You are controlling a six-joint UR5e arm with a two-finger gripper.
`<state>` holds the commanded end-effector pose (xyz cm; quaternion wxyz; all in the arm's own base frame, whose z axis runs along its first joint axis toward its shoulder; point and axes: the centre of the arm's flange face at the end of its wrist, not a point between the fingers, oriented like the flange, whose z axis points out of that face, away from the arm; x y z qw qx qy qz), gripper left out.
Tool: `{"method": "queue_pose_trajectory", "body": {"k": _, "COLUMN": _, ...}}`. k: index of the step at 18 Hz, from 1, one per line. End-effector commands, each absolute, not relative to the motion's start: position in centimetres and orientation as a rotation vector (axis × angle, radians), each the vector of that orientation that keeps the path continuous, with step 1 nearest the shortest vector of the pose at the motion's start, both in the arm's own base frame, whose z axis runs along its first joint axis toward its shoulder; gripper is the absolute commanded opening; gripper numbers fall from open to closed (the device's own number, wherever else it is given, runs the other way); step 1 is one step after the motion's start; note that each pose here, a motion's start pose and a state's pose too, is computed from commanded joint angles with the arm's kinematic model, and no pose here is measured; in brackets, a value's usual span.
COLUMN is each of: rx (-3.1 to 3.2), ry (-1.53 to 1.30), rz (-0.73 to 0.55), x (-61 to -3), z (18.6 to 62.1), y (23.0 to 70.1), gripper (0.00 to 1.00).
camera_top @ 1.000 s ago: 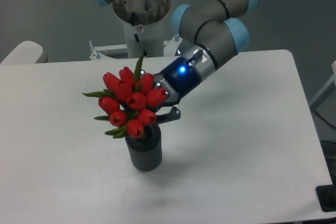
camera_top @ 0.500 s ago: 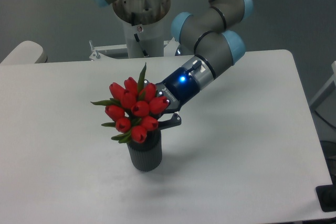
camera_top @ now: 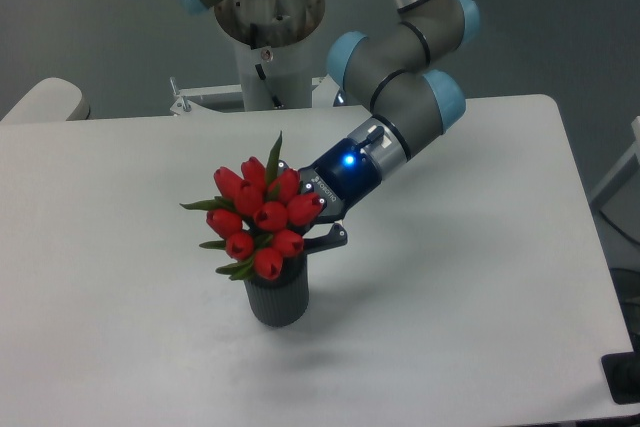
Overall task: Insert the flowers into the vase
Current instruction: 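Open the gripper to release the tulips in the vase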
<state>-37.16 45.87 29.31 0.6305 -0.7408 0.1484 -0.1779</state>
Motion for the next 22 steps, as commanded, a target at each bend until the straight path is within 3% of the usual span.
{"method": "queue_pose_trajectory", "body": {"k": 8, "rx": -1.702, "ry": 0.325, "rz": -0.425, "x": -37.0, "z": 28.4, "y": 45.8, "gripper": 0.68}}
{"method": "queue_pose_trajectory", "body": {"k": 12, "rx": -1.714, "ry": 0.330, "rz": -0.423, "x": -36.8, "z": 28.0, "y": 45.8, "gripper": 0.92}}
{"method": "queue_pose_trajectory", "body": {"k": 16, "rx": -1.716, "ry": 0.330, "rz": -0.423, "x": -36.8, "z": 27.9, "y": 45.7, "gripper": 0.99}}
{"method": "queue_pose_trajectory", "body": {"k": 22, "rx": -1.714, "ry": 0.329, "rz": -0.382, "x": -38.0, "z": 28.1, "y": 44.8, "gripper": 0.99}}
